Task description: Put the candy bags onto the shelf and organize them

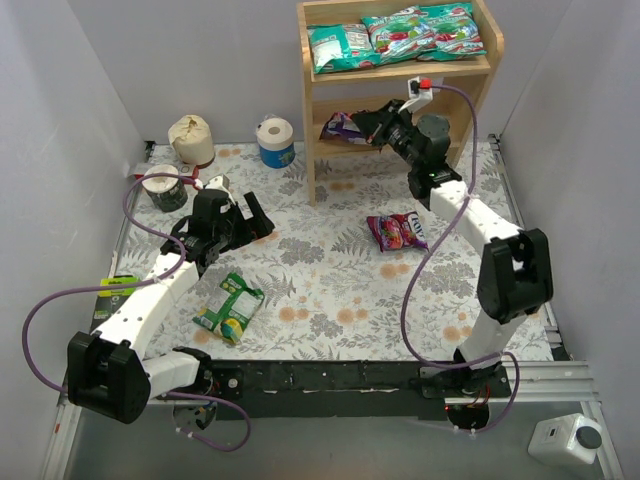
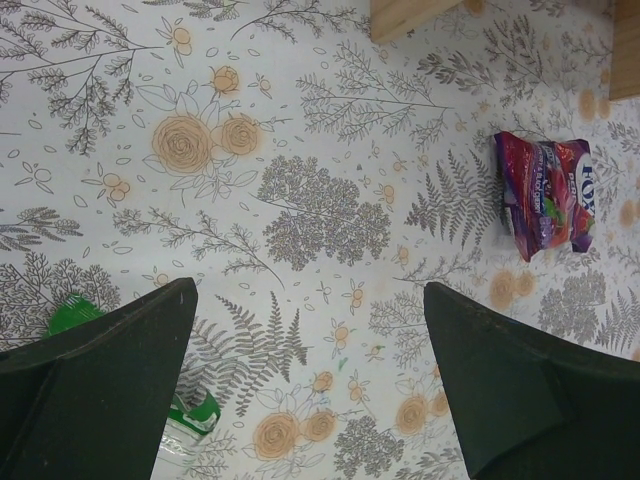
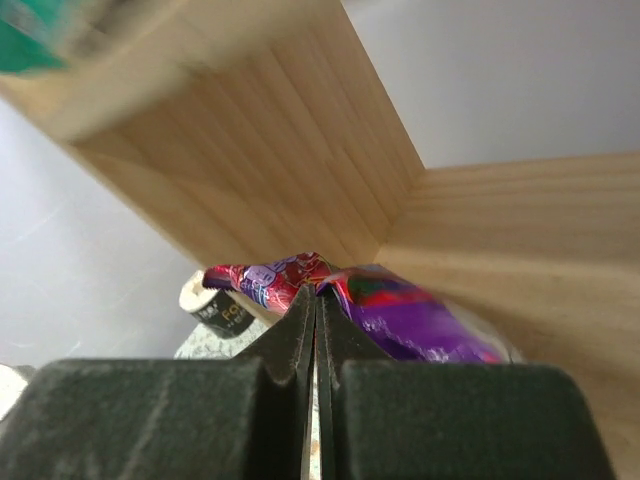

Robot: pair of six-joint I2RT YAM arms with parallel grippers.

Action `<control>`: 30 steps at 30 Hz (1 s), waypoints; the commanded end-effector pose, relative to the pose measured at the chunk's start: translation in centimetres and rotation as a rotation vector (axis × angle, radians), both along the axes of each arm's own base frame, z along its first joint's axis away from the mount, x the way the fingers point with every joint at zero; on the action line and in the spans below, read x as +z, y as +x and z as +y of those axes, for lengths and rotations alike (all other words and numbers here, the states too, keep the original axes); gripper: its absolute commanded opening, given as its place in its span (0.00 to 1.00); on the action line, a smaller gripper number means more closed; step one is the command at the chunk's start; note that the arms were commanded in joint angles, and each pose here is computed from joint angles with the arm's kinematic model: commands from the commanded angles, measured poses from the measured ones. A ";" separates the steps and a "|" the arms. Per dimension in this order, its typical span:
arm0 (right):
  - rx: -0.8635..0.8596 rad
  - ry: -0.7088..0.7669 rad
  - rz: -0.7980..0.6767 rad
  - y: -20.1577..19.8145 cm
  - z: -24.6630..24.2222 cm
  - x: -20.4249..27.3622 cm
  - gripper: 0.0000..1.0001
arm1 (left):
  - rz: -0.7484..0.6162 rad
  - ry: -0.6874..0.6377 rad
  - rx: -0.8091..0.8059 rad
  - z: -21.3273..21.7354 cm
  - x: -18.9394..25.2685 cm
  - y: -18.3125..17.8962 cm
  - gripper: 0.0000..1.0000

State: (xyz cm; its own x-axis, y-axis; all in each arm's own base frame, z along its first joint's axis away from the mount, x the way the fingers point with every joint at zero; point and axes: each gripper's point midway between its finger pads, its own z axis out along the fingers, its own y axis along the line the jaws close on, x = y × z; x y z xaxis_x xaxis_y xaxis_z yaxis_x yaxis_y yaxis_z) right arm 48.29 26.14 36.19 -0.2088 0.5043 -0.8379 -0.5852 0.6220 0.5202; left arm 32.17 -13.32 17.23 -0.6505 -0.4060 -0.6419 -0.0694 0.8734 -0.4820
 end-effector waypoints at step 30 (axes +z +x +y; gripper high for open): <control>0.008 -0.021 0.270 1.7 5.0 -11.4 0.01 | -0.037 0.015 0.011 0.9 1.2 -0.2 0.98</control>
State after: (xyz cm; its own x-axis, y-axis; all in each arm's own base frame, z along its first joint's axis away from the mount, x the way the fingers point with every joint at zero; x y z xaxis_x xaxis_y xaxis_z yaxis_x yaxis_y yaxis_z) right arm 49.58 30.11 25.44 -0.4044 0.4861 -0.7747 -0.4631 0.6216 0.6318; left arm 32.21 -13.02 17.23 -0.6482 -0.4041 -0.6453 -0.0717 0.8762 -0.4766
